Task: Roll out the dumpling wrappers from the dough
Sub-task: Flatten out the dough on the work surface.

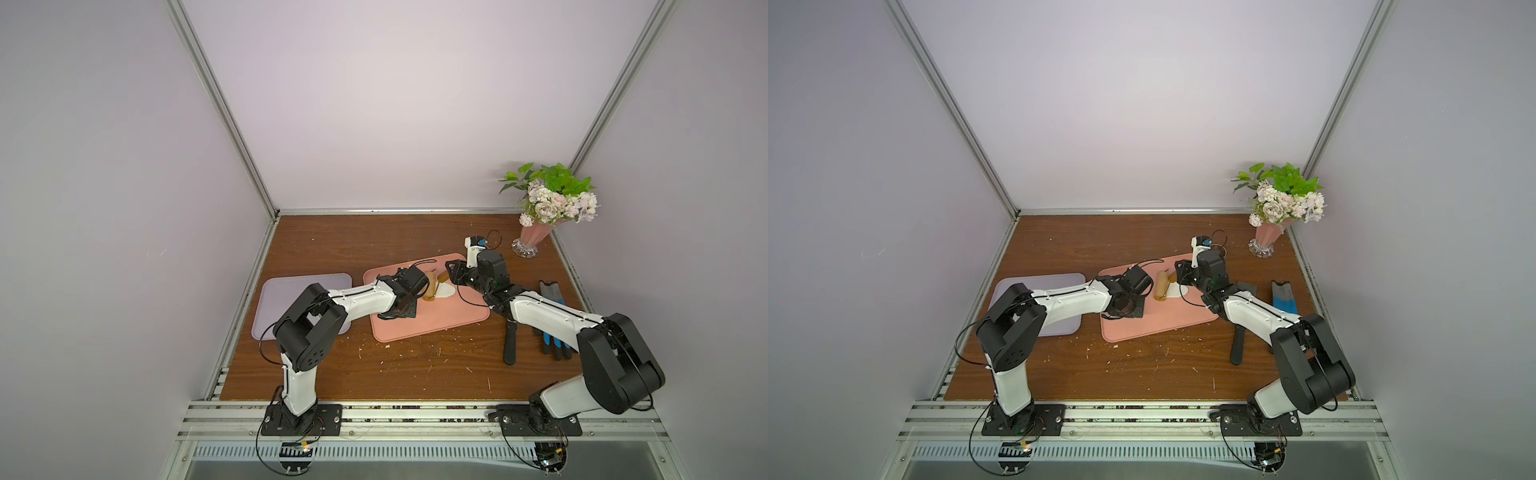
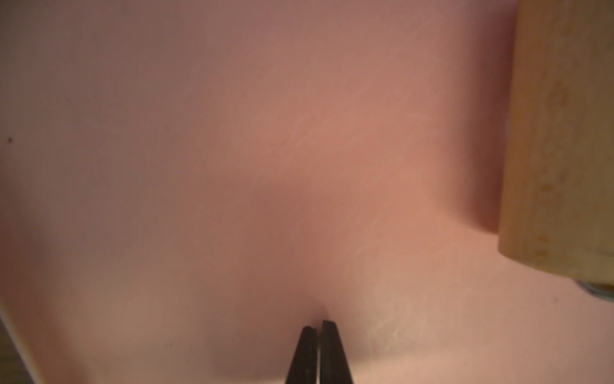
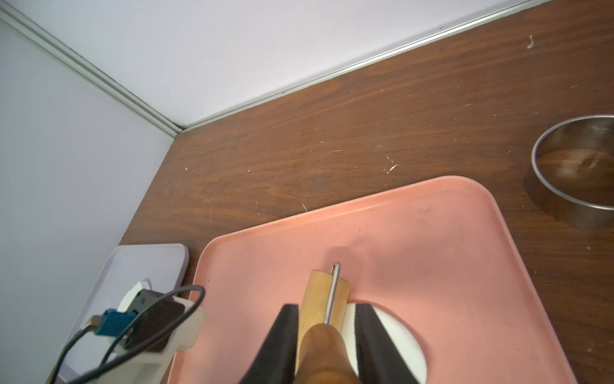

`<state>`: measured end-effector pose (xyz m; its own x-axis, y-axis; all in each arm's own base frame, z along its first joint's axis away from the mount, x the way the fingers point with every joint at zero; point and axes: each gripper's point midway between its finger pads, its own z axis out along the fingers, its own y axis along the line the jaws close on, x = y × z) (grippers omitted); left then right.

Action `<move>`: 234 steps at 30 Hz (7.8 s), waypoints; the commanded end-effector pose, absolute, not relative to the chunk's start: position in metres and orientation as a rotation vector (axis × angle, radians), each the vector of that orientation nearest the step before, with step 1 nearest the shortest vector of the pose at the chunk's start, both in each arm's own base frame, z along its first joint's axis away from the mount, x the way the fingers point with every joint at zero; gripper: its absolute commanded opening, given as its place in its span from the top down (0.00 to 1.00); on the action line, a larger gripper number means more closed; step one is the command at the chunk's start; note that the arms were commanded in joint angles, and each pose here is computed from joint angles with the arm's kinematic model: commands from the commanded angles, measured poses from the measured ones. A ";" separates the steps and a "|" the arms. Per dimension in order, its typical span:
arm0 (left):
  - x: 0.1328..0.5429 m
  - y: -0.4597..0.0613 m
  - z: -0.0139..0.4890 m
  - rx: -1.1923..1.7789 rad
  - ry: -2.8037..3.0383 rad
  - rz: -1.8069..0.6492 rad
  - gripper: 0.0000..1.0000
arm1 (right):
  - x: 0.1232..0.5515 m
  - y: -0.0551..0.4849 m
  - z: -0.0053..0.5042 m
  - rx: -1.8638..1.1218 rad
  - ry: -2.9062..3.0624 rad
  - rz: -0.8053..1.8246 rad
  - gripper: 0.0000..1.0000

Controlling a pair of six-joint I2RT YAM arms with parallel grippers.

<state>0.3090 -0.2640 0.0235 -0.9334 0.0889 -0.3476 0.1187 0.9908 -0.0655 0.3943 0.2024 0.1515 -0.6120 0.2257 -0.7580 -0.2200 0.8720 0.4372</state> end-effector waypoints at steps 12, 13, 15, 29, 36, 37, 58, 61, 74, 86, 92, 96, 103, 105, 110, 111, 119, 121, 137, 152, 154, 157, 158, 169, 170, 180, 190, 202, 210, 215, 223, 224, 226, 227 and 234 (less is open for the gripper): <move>0.276 -0.229 -0.016 0.155 2.948 0.054 1.00 | 0.385 0.192 0.273 -0.238 1.907 0.699 1.00; 0.276 -0.229 -0.016 0.158 2.948 0.055 1.00 | 0.386 0.188 0.267 -0.263 1.923 0.660 1.00; 0.276 -0.229 -0.015 0.161 2.945 0.054 1.00 | 0.387 0.183 0.251 -0.341 1.964 0.566 1.00; 0.276 -0.229 -0.015 0.161 2.948 0.052 1.00 | 0.411 0.179 0.138 -0.666 2.266 0.297 1.00; 0.276 -0.229 -0.015 0.165 2.946 0.058 1.00 | 0.394 0.202 0.095 -0.801 2.328 0.283 1.00; 0.276 -0.228 -0.016 0.164 2.947 0.060 1.00 | 0.389 0.206 0.092 -0.817 2.325 0.300 1.00; 0.277 -0.230 -0.019 0.163 2.950 0.048 1.00 | 0.317 0.232 0.053 -0.882 2.342 0.476 1.00; 0.278 -0.230 -0.019 0.162 2.949 0.052 1.00 | 0.319 0.239 0.050 -0.884 2.356 0.519 1.00; 0.278 -0.230 -0.018 0.159 2.946 0.049 1.00 | 0.306 0.257 0.039 -0.847 2.363 0.665 1.00; 0.278 -0.228 -0.017 0.155 2.943 0.051 1.00 | 0.326 0.236 0.042 -0.660 2.370 0.482 1.00; 0.277 -0.223 -0.015 0.150 2.940 0.063 1.00 | 0.357 0.158 0.054 -0.396 2.411 0.218 1.00; 0.274 -0.218 -0.018 0.141 2.947 0.080 1.00 | 0.361 0.137 0.061 -0.343 2.422 0.131 1.00; 0.272 -0.216 -0.019 0.133 2.952 0.083 1.00 | 0.355 0.120 0.056 -0.285 2.455 0.045 1.00; 0.272 -0.216 -0.019 0.133 2.951 0.084 1.00 | 0.354 0.113 0.056 -0.269 2.473 -0.004 1.00; 0.274 -0.217 -0.019 0.134 2.950 0.081 1.00 | 0.353 0.095 0.057 -0.189 2.506 -0.066 1.00; 0.273 -0.217 -0.019 0.135 2.949 0.082 1.00 | 0.353 0.091 0.057 -0.174 2.511 -0.081 1.00; 0.272 -0.216 -0.019 0.131 2.950 0.083 1.00 | 0.352 0.078 0.065 -0.118 2.496 -0.107 1.00; 0.273 -0.216 -0.019 0.136 2.950 0.085 1.00 | 0.353 0.081 0.065 -0.126 2.496 -0.086 1.00; 0.274 -0.219 -0.017 0.129 2.947 0.070 1.00 | 0.394 0.145 0.203 -0.188 2.165 0.302 1.00; 0.276 -0.222 -0.017 0.130 2.948 0.059 1.00 | 0.412 0.170 0.176 -0.197 2.107 0.412 1.00; 0.275 -0.221 -0.017 0.128 2.948 0.062 1.00 | 0.408 0.172 0.157 -0.202 2.143 0.416 1.00; 0.275 -0.220 -0.019 0.129 2.952 0.067 1.00 | 0.399 0.171 0.130 -0.194 2.187 0.423 1.00; 0.274 -0.220 -0.019 0.132 2.954 0.070 1.00 | 0.395 0.172 0.124 -0.194 2.196 0.433 1.00; 0.275 -0.219 -0.019 0.128 2.949 0.073 1.00 | 0.342 0.223 0.095 -0.328 2.224 0.503 1.00; 0.275 -0.219 -0.019 0.128 2.950 0.075 1.00 | 0.338 0.223 0.093 -0.323 2.230 0.504 1.00; 0.275 -0.212 -0.014 0.110 2.937 0.080 1.00 | 0.370 0.216 0.171 -0.312 2.093 0.476 1.00; 0.270 -0.205 -0.012 0.082 2.939 0.084 1.00 | 0.425 0.206 0.216 -0.368 2.033 0.394 1.00; 0.271 -0.206 -0.011 0.080 2.933 0.079 1.00 | 0.422 0.229 0.122 -0.500 2.190 0.402 1.00; 0.270 -0.204 -0.016 0.093 2.944 0.097 1.00 | 0.387 0.237 0.077 -0.521 2.269 0.425 1.00; 0.271 -0.204 -0.016 0.089 2.944 0.096 1.00 | 0.374 0.247 0.066 -0.547 2.290 0.437 1.00; 0.271 -0.204 -0.016 0.089 2.944 0.096 1.00 | 0.362 0.257 0.058 -0.595 2.308 0.437 1.00; 0.272 -0.205 -0.015 0.089 2.942 0.095 1.00 | 0.361 0.259 0.058 -0.604 2.308 0.439 1.00; 0.271 -0.205 -0.016 0.091 2.944 0.096 1.00 | 0.356 0.265 0.055 -0.624 2.315 0.448 1.00; 0.271 -0.205 -0.016 0.091 2.944 0.094 1.00 | 0.354 0.267 0.054 -0.631 2.313 0.456 1.00; 0.271 -0.205 -0.015 0.092 2.944 0.094 1.00 | 0.349 0.278 0.054 -0.633 2.310 0.491 1.00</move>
